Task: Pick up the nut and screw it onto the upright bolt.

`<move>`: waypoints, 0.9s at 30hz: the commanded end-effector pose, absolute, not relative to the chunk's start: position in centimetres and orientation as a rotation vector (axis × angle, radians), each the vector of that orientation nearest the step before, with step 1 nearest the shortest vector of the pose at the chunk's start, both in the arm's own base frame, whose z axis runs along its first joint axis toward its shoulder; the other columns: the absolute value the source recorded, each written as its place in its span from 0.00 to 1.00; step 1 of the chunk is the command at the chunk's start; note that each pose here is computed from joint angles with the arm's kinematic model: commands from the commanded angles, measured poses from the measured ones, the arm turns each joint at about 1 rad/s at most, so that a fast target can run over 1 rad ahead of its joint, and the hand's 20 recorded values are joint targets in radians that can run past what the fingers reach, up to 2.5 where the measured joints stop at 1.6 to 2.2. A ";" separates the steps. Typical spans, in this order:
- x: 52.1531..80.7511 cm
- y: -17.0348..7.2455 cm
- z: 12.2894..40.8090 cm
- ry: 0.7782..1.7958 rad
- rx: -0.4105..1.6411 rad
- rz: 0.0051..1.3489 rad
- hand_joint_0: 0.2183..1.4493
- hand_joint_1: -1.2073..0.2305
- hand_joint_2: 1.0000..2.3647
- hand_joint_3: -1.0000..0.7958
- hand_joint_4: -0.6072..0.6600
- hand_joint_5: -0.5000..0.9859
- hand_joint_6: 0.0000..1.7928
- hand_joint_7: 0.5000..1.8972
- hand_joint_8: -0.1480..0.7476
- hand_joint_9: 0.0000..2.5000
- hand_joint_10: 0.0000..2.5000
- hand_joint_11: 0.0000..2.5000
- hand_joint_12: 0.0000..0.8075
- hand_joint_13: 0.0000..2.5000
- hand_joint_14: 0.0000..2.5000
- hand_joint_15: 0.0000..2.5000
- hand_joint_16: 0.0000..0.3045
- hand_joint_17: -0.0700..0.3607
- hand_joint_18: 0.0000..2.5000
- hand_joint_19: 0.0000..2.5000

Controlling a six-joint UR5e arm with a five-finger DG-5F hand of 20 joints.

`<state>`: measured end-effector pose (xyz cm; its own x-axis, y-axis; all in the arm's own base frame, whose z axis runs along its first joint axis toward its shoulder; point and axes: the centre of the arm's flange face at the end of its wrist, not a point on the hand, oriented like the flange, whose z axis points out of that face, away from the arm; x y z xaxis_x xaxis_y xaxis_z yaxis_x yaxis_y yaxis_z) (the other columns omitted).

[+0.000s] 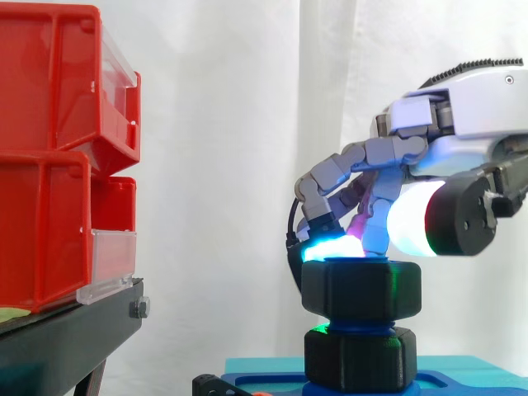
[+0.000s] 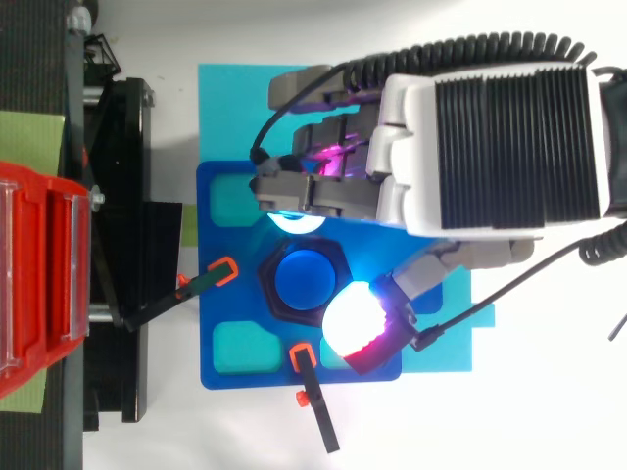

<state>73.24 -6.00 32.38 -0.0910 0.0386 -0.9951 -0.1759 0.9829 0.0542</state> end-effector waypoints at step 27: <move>74.2 -5.8 37.0 1.611 -0.140 0.160 0.23 0.63 0.00 0.28 0.67 0.28 0.28 0.09 0.43 0.40 0.00 0.00 0.21 0.31 0.00 0.00 0.06 0.26 0.18 0.00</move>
<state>74.11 -6.76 37.40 -0.0519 0.0043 -0.9986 -0.1788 0.9838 0.0135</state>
